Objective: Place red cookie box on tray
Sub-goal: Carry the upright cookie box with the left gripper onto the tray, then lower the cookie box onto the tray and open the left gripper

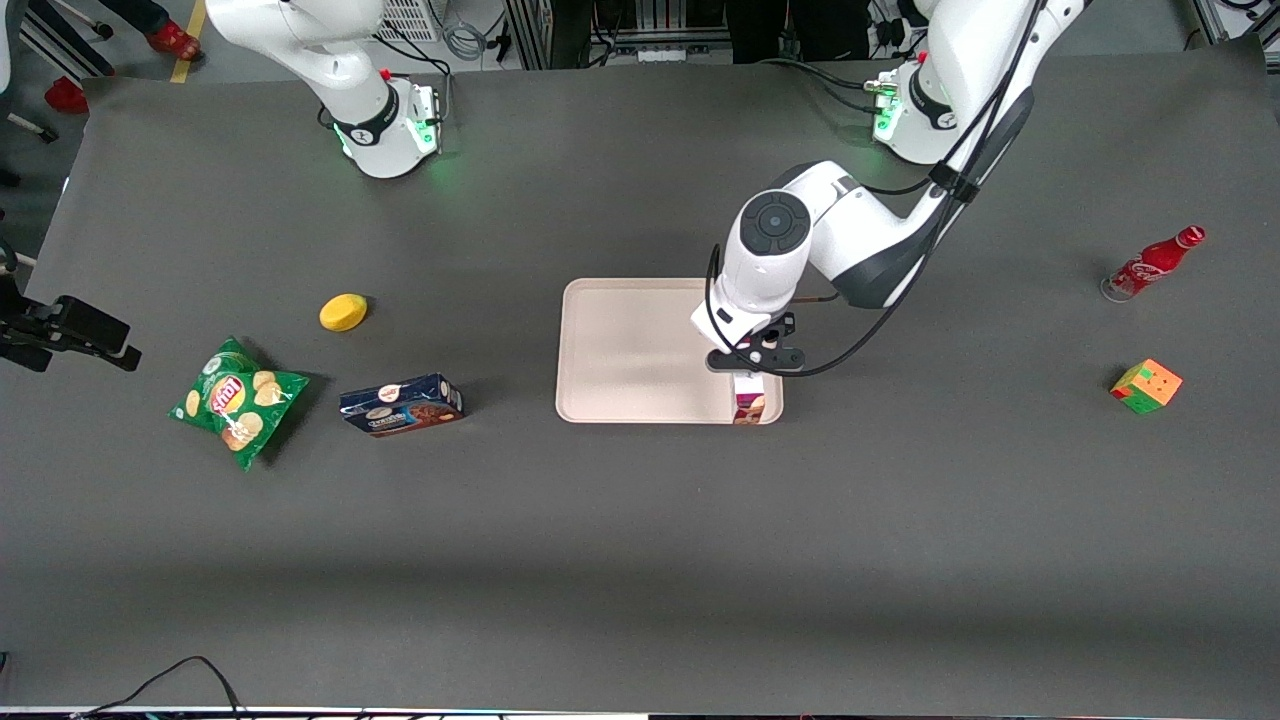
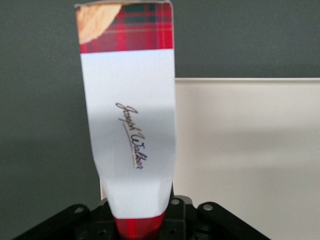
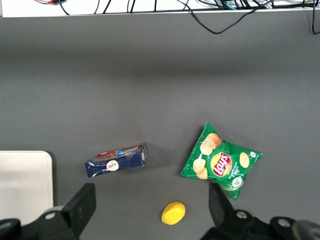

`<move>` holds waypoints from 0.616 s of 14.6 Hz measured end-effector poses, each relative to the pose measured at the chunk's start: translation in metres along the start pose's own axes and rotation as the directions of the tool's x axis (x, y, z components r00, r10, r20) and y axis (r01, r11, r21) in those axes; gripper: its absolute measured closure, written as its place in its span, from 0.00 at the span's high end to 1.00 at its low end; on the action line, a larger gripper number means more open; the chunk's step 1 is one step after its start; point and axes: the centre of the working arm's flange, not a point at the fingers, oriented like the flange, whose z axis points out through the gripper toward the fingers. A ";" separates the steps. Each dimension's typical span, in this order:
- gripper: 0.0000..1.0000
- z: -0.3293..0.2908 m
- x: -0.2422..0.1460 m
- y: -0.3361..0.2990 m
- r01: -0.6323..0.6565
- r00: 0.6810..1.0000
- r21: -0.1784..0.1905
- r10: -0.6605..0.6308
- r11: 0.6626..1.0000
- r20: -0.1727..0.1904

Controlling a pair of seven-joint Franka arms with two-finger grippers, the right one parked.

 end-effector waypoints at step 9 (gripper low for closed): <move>0.27 0.061 -0.020 -0.003 0.031 0.999 0.002 -0.031 1.000 0.017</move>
